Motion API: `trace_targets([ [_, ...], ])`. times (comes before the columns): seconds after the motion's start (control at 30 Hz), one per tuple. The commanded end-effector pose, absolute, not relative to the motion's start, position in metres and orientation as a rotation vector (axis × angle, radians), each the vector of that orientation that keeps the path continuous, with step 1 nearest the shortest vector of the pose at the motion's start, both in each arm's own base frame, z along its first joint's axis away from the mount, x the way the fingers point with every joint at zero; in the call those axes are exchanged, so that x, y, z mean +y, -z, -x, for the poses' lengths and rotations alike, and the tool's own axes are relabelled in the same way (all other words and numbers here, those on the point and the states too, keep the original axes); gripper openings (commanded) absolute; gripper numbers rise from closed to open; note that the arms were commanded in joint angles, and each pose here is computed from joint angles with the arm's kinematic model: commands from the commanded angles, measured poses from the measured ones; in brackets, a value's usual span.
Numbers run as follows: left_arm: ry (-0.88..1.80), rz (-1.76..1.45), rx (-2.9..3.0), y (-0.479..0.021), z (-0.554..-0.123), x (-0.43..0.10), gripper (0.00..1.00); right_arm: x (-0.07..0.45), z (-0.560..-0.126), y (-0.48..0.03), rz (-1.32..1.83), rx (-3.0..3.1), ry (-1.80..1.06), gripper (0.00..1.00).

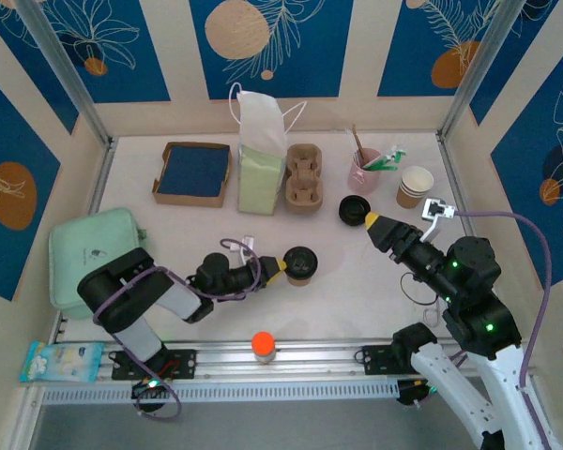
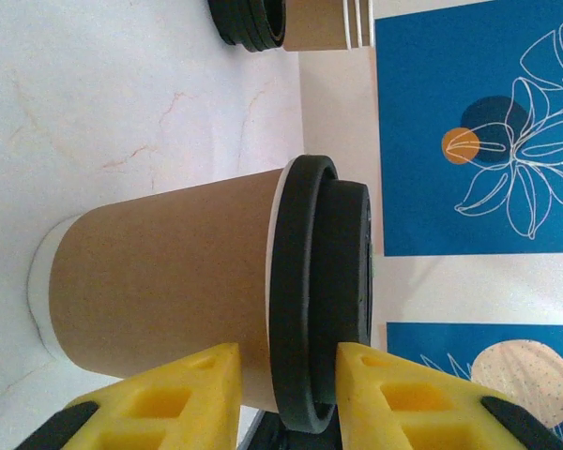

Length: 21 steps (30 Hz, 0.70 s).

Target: Pack the takeout coffee

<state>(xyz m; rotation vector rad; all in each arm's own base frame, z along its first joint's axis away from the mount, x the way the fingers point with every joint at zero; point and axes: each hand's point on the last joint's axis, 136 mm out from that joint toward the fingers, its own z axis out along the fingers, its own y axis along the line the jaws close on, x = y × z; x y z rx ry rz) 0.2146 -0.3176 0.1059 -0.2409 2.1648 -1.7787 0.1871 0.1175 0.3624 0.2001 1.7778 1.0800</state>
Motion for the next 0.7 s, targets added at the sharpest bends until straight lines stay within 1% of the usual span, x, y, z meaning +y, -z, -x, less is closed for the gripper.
trace_targets([
  [0.0,1.775,0.213,2.162,-0.106,-0.215,-0.324,0.32,0.117,-0.185,-0.364,-0.194,1.759,-1.089,0.62],
  [0.13,1.771,0.214,2.165,-0.106,-0.215,-0.323,0.33,0.117,-0.187,-0.355,-0.204,1.787,-1.076,0.62],
  [0.23,1.748,0.210,2.176,-0.104,-0.213,-0.320,0.33,0.116,-0.191,-0.337,-0.225,1.871,-1.034,0.63],
  [0.37,1.693,0.181,2.200,-0.105,-0.212,-0.315,0.38,0.122,-0.196,-0.307,-0.219,2.035,-0.984,0.65],
  [0.47,1.611,0.136,2.225,-0.112,-0.213,-0.310,0.44,0.131,-0.198,-0.280,-0.186,2.184,-0.970,0.68],
  [0.57,1.475,0.077,2.257,-0.124,-0.216,-0.300,0.55,0.143,-0.197,-0.251,-0.147,2.330,-0.990,0.70],
  [0.63,1.325,0.053,2.293,-0.128,-0.220,-0.286,0.63,0.153,-0.196,-0.231,-0.124,2.425,-1.016,0.73],
  [0.67,1.273,0.050,2.303,-0.130,-0.221,-0.280,0.65,0.157,-0.195,-0.222,-0.114,2.466,-1.017,0.73],
])
